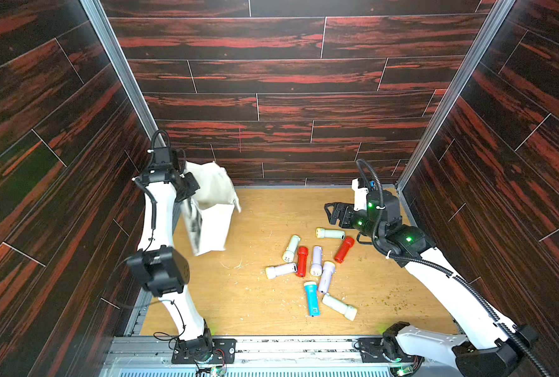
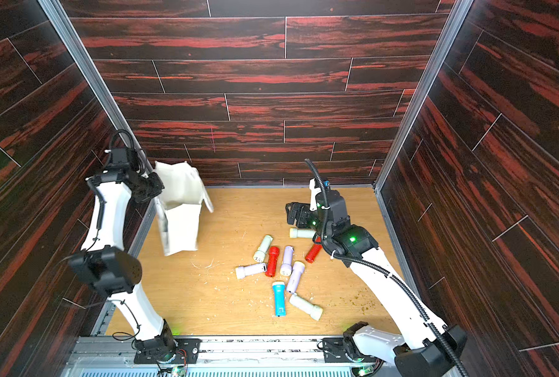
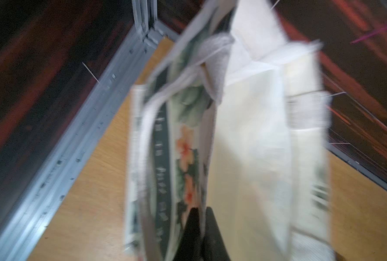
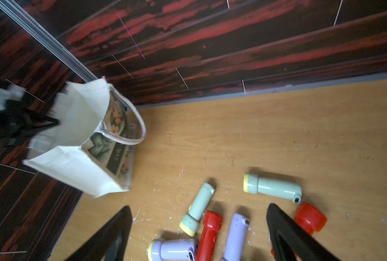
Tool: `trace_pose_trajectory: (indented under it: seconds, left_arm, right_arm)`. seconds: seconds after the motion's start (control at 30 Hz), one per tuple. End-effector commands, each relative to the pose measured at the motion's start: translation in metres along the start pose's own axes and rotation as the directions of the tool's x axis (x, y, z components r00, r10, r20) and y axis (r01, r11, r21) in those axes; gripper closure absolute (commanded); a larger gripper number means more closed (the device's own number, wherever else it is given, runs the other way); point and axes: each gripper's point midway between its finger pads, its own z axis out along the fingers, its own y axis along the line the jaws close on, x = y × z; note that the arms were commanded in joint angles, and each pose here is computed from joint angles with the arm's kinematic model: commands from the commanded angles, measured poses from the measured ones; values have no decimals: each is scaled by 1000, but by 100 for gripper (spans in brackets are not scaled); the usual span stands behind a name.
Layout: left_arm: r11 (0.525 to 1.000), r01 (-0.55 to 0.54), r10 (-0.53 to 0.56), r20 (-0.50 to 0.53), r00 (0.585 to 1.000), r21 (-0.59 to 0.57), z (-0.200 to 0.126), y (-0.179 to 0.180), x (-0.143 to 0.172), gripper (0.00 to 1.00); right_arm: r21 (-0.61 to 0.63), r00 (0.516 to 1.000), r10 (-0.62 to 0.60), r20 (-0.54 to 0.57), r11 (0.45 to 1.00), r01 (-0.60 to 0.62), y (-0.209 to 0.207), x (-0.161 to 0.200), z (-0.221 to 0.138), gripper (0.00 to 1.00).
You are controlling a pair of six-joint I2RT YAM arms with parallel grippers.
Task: Put the flashlights into the tote bags
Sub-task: Pick up the canvas bag from the center of the board.
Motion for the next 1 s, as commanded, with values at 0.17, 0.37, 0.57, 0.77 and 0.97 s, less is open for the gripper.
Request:
trace_pose_trajectory:
  seconds: [0.17, 0.37, 0.57, 0.77, 0.97]
  left_arm:
    - [969, -134, 103, 153, 983, 209, -62, -36, 2, 100]
    - [938, -189, 147, 158, 976, 291, -75, -50, 36, 100]
    - [909, -272, 246, 119, 962, 318, -70, -70, 78, 100]
    - [883, -327, 324, 66, 944, 336, -57, -87, 110, 100]
    - [865, -330, 339, 43, 940, 378, -56, -98, 124, 100]
  right_arm:
    - [-3, 1000, 14, -23, 1000, -14, -1, 10, 10, 7]
    - [47, 999, 7, -31, 999, -6, -15, 22, 16, 7]
    - [136, 1000, -29, 7, 990, 28, -32, 17, 15, 7]
    - [97, 999, -5, -48, 995, 10, -25, 28, 21, 5]
    - [47, 982, 81, -173, 996, -73, -15, 57, 36, 6]
